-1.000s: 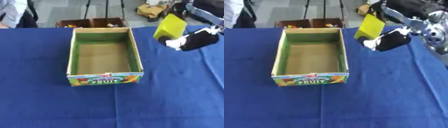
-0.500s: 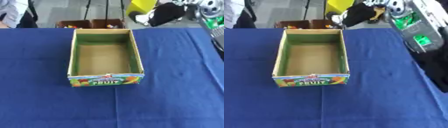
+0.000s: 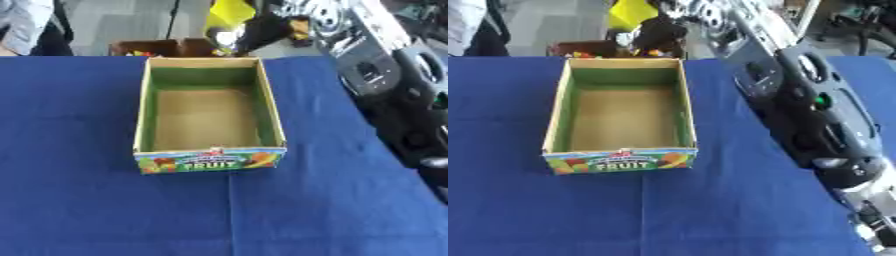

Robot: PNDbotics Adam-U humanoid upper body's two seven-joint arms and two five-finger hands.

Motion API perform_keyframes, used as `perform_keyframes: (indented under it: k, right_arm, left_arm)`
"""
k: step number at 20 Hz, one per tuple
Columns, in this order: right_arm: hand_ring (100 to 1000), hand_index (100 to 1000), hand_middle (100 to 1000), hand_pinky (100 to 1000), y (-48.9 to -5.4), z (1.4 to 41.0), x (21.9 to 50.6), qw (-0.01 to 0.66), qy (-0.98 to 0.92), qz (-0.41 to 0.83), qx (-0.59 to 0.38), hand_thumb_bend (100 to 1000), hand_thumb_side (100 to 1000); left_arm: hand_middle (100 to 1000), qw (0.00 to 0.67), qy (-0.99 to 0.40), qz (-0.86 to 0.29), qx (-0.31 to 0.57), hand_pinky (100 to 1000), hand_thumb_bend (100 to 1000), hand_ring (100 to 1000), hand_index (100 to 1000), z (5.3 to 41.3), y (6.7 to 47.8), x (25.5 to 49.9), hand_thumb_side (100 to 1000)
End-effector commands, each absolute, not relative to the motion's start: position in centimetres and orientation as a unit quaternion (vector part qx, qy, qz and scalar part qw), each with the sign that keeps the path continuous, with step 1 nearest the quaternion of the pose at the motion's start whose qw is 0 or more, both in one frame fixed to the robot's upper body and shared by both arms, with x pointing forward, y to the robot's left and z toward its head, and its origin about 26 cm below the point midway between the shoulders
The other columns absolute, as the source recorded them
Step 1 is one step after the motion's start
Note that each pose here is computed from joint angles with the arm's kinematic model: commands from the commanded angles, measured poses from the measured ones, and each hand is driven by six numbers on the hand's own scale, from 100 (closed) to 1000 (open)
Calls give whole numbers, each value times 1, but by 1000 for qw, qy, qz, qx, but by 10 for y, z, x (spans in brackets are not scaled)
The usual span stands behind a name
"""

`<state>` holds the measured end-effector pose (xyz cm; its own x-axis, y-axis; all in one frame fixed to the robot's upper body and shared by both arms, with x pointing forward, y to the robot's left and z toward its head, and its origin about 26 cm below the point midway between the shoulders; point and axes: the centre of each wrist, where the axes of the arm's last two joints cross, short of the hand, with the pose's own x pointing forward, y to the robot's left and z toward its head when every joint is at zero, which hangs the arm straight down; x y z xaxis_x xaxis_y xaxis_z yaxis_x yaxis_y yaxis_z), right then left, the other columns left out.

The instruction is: Pick up objects on the table and place them in the box.

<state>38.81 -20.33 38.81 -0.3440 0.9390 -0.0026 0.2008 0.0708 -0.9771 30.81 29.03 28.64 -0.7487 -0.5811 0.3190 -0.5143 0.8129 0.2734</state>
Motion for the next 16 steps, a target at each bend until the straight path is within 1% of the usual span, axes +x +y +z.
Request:
perform_keyframes:
  k: [1,4,5,6,16]
  right_arm:
    - [727,493,322,594,-199,389,394,358,-642,512,-444,100,511]
    - [727,492,322,591,-195,379,402,370,-640,518,-430,100,509]
    - [727,493,322,591,-194,375,405,375,-639,520,-426,112,487]
    - [727,493,322,591,-193,371,407,379,-637,522,-423,100,510]
    - [737,511,346,605,-194,334,436,428,-596,552,-398,100,503]
  left_arm:
    - [960,179,-936,-85,291,702,100,943,981,296,289,304,1000]
    - [959,179,-937,-83,289,702,100,943,981,296,288,304,1000]
    - [959,179,-937,-83,289,702,100,943,981,296,288,304,1000]
    - [959,179,-937,-83,288,702,100,943,981,296,288,304,1000]
    - [959,176,-939,-81,285,702,100,943,981,297,287,304,1000]
